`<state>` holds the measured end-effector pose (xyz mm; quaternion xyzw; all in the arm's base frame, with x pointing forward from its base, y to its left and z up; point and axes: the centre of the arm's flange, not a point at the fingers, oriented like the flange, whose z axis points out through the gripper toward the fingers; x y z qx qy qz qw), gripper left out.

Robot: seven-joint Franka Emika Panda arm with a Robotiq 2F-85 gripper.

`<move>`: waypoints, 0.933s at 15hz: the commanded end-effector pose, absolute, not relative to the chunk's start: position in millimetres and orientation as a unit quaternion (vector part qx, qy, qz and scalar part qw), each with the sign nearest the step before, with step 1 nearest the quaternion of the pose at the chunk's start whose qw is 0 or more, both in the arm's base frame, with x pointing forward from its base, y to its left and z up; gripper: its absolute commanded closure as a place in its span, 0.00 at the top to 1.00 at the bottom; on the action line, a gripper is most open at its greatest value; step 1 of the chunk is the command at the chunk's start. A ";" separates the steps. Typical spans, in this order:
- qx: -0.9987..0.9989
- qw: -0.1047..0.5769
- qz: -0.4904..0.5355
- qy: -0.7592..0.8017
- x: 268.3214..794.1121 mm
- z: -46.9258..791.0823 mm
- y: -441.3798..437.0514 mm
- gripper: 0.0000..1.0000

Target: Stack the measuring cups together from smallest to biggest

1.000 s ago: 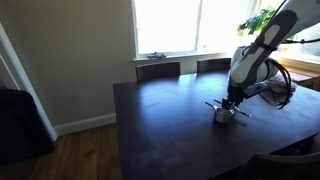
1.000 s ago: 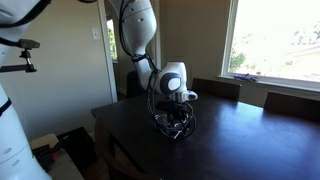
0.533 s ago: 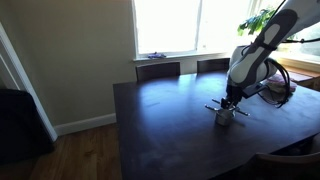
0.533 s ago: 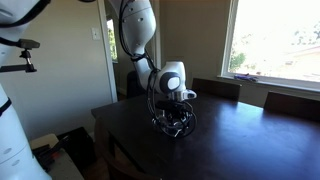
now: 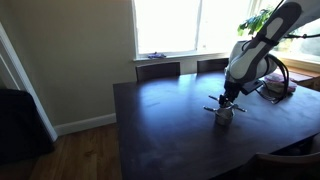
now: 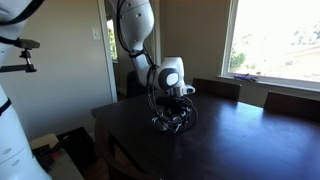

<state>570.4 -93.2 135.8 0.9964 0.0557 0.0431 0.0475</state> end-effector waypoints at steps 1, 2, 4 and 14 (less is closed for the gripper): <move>0.994 0.052 0.063 0.078 558.8 163.2 -100.0 0.45; 0.993 0.054 0.066 0.082 560.4 164.6 -102.8 0.45; 0.993 0.056 0.067 0.085 562.1 162.8 -108.0 0.45; 0.991 0.055 0.075 0.094 558.3 177.0 -115.8 0.45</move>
